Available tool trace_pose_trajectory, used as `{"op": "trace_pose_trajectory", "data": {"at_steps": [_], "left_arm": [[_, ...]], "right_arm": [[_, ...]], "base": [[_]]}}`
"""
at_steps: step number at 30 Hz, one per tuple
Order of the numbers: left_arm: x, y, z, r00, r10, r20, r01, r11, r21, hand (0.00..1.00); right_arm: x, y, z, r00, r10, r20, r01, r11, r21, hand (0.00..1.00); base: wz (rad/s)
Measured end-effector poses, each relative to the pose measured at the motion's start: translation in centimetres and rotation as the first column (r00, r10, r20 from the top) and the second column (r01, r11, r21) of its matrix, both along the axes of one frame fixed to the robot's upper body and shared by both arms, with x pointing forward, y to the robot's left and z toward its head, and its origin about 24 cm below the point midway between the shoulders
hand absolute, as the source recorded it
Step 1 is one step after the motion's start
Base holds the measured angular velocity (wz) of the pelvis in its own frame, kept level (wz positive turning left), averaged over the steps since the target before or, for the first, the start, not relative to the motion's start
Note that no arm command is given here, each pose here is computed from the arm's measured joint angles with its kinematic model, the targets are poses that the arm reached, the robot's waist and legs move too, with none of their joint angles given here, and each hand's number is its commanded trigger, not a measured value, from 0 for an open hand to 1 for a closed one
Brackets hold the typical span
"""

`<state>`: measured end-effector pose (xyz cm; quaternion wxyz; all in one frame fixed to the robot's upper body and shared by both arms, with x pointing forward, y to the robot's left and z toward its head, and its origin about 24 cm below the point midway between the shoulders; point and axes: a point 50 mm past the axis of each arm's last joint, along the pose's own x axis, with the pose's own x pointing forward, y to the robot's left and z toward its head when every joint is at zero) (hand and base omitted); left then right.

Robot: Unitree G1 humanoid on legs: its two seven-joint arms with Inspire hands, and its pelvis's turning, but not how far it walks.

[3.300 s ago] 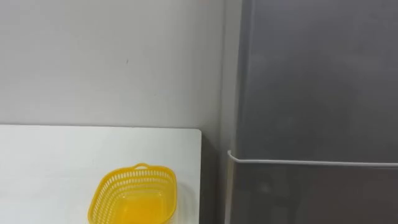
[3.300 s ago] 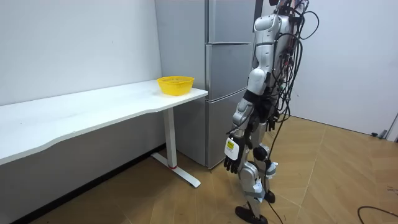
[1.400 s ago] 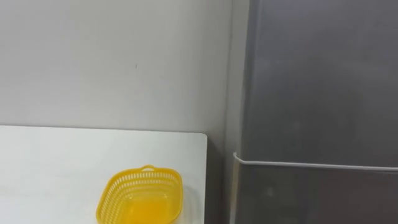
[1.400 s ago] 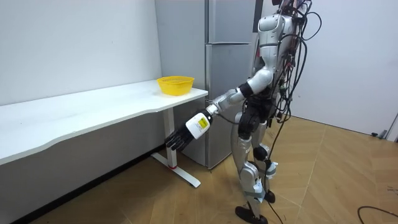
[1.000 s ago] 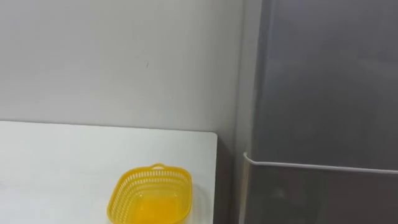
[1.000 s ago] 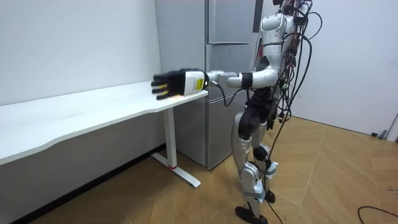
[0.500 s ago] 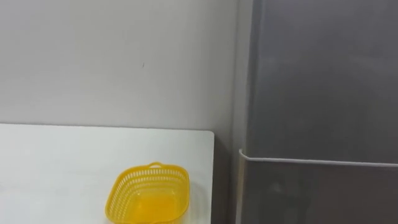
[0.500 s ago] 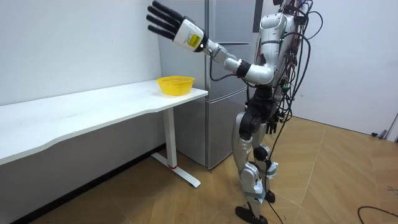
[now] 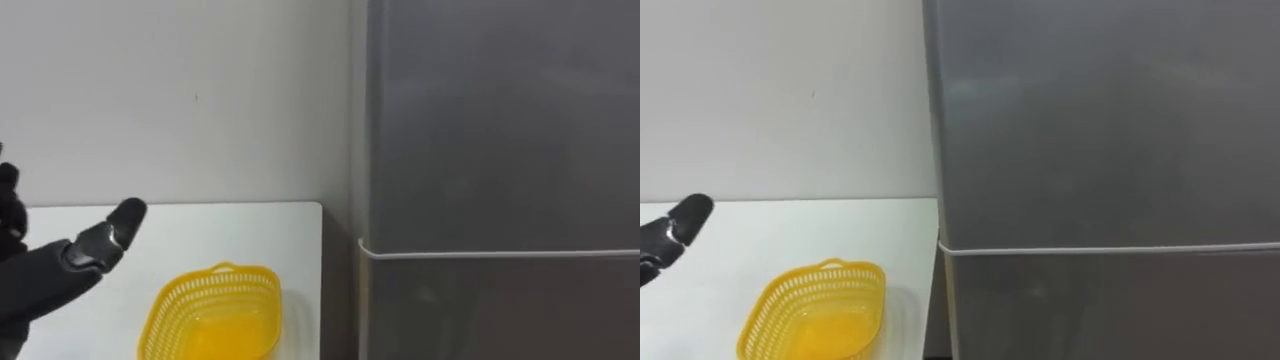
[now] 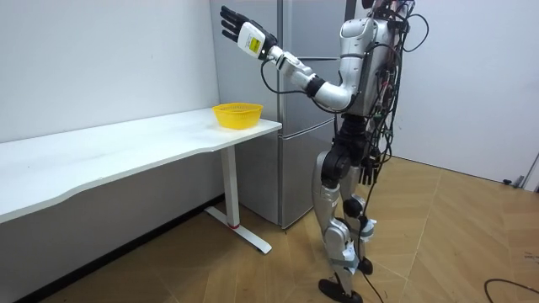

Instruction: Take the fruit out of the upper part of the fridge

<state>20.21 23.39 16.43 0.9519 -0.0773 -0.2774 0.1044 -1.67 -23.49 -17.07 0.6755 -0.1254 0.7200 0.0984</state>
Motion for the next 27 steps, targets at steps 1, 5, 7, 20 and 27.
{"op": "trace_pose_trajectory", "data": {"at_steps": [1, 5, 7, 20, 27], "left_arm": [[0.1, -0.2, 0.0, 1.0, -0.012, -0.003, 0.012, 1.0, 0.006, 0.0], [0.6, -1.5, -0.2, 0.994, -0.106, -0.03, 0.108, 0.992, 0.072, 0.0], [1.0, -2.3, -0.1, 0.986, -0.163, -0.036, 0.166, 0.982, 0.089, 0.0], [1.7, -4.3, 0.2, 0.931, -0.36, -0.068, 0.366, 0.912, 0.183, 0.0], [1.7, -5.0, -0.1, 0.9, -0.425, -0.093, 0.435, 0.877, 0.203, 0.0]], "right_arm": [[0.0, 0.0, 0.0, 1.0, 0.0, -0.001, 0.0, 1.0, -0.001, 0.0], [0.7, -0.1, 0.0, 1.0, 0.019, -0.004, -0.019, 1.0, -0.002, 0.0], [0.9, 0.0, 0.0, 0.999, 0.032, -0.004, -0.032, 0.999, -0.001, 0.0], [0.9, -0.2, 0.0, 0.998, 0.035, -0.045, -0.035, 0.999, -0.004, 0.0], [1.2, -0.7, 0.1, 0.998, 0.042, -0.039, -0.043, 0.999, -0.017, 0.0]], "base": [[0.0], [-0.01], [-0.04], [-0.05], [0.0]]}}
